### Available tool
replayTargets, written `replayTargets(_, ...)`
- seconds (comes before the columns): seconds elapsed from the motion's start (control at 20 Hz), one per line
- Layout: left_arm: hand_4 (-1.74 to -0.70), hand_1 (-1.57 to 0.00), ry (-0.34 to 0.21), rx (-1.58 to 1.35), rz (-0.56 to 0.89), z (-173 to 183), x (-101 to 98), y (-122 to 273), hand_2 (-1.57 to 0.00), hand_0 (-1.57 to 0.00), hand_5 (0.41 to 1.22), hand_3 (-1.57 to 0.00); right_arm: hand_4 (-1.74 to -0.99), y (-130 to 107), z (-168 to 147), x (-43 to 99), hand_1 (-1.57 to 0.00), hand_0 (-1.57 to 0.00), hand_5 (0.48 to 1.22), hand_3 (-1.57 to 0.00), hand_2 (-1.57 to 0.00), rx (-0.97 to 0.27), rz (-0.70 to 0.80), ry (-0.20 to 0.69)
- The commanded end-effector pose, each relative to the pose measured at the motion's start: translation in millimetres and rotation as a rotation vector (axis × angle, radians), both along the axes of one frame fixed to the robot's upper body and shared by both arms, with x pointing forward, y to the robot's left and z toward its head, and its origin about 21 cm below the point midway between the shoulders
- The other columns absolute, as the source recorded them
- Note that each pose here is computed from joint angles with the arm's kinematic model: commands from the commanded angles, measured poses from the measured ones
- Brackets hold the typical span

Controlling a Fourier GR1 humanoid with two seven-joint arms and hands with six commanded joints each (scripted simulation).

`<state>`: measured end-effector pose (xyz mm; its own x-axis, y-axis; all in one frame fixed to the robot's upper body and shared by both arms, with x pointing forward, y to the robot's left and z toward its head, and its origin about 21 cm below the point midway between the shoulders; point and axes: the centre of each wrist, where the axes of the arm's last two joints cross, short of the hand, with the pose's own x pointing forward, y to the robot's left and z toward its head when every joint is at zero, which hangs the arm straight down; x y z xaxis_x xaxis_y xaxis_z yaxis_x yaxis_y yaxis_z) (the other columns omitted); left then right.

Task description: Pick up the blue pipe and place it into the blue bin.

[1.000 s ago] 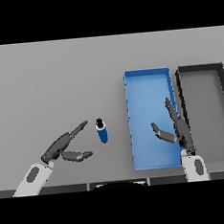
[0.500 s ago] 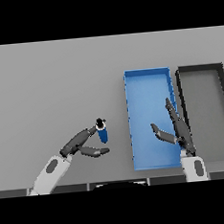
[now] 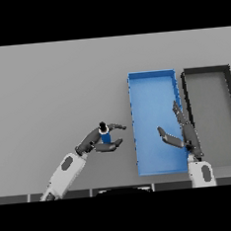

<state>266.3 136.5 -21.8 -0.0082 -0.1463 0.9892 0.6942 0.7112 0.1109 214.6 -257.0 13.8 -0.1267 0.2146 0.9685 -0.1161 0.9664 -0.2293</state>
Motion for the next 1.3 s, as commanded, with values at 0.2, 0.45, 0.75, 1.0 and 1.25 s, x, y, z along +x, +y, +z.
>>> replayTargets(0.2, -1.57, -1.17, -0.01, -0.053, 0.022, -6, -8.6, -4, -1.21, -1.11, 1.06, -1.16, -1.259, -2, -2, 0.9, 0.0, 0.0, 0.614, 0.0, 0.0, -0.007, 0.01, -0.008)
replayTargets(0.45, -1.68, -1.44, -0.106, -0.071, 0.024, 0, -13.6, -15, -1.45, -1.42, 1.168, -1.37, -1.25, 1, -2, 5.6, 0.0, 0.0, 0.622, 0.0, 0.0, -0.017, 0.02, -0.002)
replayTargets(0.75, -1.72, -1.54, -0.221, -0.174, -0.041, 40, -9.3, -28, -1.54, -1.53, 1.207, -1.44, -1.228, -5, -1, 2.2, 0.0, 0.0, 0.629, 0.0, 0.0, -0.035, 0.002, 0.008)
replayTargets(1.0, -1.72, -1.56, -0.229, -0.174, -0.103, 71, -9.8, -40, -1.56, -1.56, 1.216, -1.45, -1.215, -4, -4, 1.6, 0.0, 0.0, 0.639, 0.0, 0.0, -0.026, 0.013, -0.021)
replayTargets(1.25, -1.73, -1.57, -0.215, -0.149, -0.127, 74, -9.4, -43, -1.57, -1.57, 1.219, -1.44, -1.184, -5, -7, -3.0, 0.0, 0.0, 0.629, 0.0, 0.0, -0.024, -0.003, 0.008)
